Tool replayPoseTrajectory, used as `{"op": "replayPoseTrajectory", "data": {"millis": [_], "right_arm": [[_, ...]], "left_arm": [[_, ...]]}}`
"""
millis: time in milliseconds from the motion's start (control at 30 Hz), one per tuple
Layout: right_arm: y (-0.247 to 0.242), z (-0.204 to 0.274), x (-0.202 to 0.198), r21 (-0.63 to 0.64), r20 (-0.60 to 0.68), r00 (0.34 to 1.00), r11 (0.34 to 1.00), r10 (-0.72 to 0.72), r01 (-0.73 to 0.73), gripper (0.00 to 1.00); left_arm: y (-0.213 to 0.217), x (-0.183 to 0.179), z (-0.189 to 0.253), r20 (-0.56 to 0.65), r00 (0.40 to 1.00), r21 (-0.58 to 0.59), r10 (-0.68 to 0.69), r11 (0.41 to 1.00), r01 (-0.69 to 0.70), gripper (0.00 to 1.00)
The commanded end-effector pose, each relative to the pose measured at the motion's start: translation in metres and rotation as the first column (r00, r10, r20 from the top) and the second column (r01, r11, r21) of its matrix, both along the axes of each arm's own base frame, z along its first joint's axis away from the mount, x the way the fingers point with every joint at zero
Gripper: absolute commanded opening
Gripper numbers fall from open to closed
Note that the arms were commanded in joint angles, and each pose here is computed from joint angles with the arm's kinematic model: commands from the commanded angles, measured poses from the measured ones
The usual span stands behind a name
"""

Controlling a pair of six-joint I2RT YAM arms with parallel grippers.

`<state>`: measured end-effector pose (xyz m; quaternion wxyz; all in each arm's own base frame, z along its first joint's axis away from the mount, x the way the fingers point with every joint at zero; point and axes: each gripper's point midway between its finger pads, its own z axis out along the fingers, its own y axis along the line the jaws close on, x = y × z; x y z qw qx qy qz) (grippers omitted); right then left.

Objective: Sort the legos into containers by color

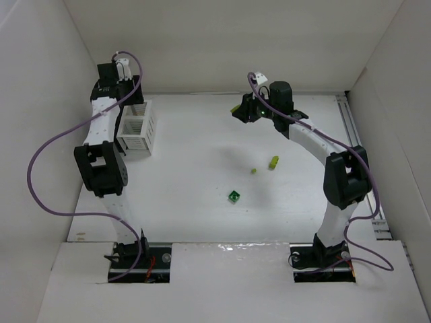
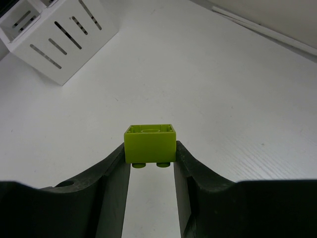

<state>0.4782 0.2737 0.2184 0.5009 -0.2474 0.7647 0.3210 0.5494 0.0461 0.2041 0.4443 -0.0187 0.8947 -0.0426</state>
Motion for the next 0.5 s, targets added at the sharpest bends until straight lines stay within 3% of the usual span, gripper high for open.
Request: {"op": "replayPoseTrajectory", "data": {"millis": [0,33,100,133,200,233,300,367,467], "right_arm": [[0.004,0.037,0.003,0.026,0.109,0.994,1.000,0.004,-0.007,0.00],[0.004,0.037,0.003,0.026,0.109,0.994,1.000,0.004,-0.007,0.00],[0.003,0.032,0.002,0.015,0.107,0.994,1.000,0.007,-0.009,0.00],[0.002,0.037,0.001,0.018,0.115,0.993,1.000,0.007,-0.009,0.00],[0.001,0.028,-0.001,0.006,0.105,0.994,1.000,0.010,-0.011,0.00],[0.001,0.033,-0.002,0.009,0.113,0.994,1.000,0.010,-0.011,0.00],[0.000,0.024,-0.004,0.003,0.096,0.995,1.000,0.010,-0.011,0.00],[-0.001,0.030,-0.005,0.001,0.113,0.994,1.000,0.013,-0.013,0.00],[-0.007,0.026,-0.006,-0.009,0.110,0.994,1.000,0.007,-0.006,0.00]], "left_arm": [[-0.013,-0.009,0.050,0.120,0.981,-0.047,-0.153,0.986,0.159,0.58],[-0.047,-0.023,0.065,0.190,0.917,-0.143,-0.351,0.914,0.380,0.58],[-0.069,-0.045,0.080,0.281,0.813,-0.176,-0.509,0.806,0.566,0.60],[-0.093,-0.071,0.087,0.309,0.732,-0.263,-0.607,0.686,0.679,0.62],[-0.106,-0.089,0.100,0.337,0.639,-0.278,-0.692,0.575,0.769,0.63],[-0.123,-0.108,0.085,0.313,0.580,-0.297,-0.752,0.503,0.812,0.63],[-0.140,-0.133,0.075,0.306,0.514,-0.270,-0.802,0.444,0.854,0.63],[-0.167,-0.166,0.070,0.288,0.386,-0.194,-0.877,0.341,0.920,0.63],[-0.193,-0.198,0.060,0.283,0.318,-0.231,-0.905,0.258,0.938,0.62]]}}
